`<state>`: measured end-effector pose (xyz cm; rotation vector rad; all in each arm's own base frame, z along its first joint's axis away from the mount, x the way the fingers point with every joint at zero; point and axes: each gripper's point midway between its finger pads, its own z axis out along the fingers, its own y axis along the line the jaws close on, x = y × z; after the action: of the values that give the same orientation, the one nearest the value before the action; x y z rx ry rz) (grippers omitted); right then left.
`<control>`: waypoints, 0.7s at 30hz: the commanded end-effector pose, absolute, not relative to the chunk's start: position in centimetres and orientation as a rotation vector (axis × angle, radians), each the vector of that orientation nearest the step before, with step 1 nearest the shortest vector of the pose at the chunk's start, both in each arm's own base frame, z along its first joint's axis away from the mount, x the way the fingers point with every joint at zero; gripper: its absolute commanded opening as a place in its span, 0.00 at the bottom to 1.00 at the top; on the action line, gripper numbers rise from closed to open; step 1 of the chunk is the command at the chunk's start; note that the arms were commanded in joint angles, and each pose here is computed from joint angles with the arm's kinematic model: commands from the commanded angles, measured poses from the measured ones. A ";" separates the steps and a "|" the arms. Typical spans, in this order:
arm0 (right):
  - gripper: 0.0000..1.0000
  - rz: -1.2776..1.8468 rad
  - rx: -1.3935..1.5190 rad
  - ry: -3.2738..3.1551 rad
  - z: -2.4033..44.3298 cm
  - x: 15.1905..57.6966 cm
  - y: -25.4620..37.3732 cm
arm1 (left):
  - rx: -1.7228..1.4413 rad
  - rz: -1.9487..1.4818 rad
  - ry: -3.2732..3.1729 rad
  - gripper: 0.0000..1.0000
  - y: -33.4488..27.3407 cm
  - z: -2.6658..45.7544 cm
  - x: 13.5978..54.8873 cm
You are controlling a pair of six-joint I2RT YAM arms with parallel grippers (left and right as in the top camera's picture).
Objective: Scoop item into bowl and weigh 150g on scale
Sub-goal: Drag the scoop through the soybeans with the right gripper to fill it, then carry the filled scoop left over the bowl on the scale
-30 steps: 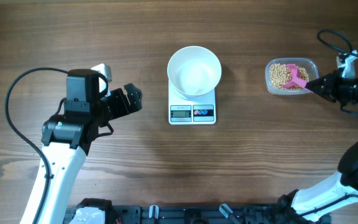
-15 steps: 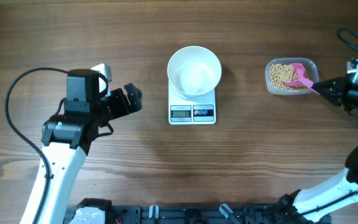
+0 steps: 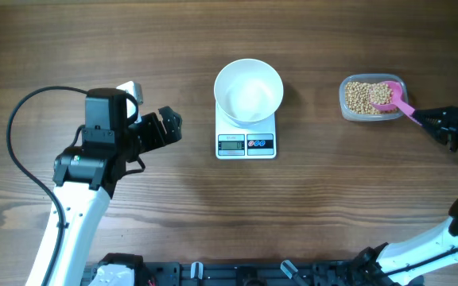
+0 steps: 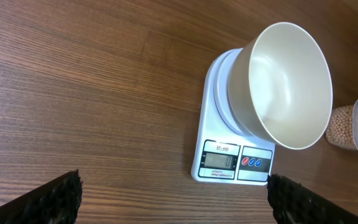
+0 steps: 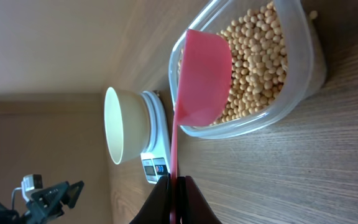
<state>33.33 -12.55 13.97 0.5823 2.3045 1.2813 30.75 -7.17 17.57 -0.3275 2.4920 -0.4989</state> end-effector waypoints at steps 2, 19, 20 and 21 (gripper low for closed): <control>0.04 1.407 0.519 2.148 15.9 33.8 -11.6 | -0.323 -0.511 2.488 1.00 -7.2 17.8 30.8; 0.04 1.647 0.489 2.053 19.1 33.9 -6.7 | -0.323 -0.511 2.487 1.00 -7.2 17.8 30.8; 0.04 1.666 0.475 2.052 19.3 34.2 -6.0 | -0.323 -0.511 2.487 1.00 -7.2 17.8 30.8; 0.04 1.689 0.453 2.052 19.5 34.4 -5.0 | -0.323 -0.511 2.487 1.00 -7.2 17.8 30.8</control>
<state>33.28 -6.90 18.64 0.5158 2.1347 1.6129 30.76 -7.17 17.58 -0.3274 2.4916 -0.4990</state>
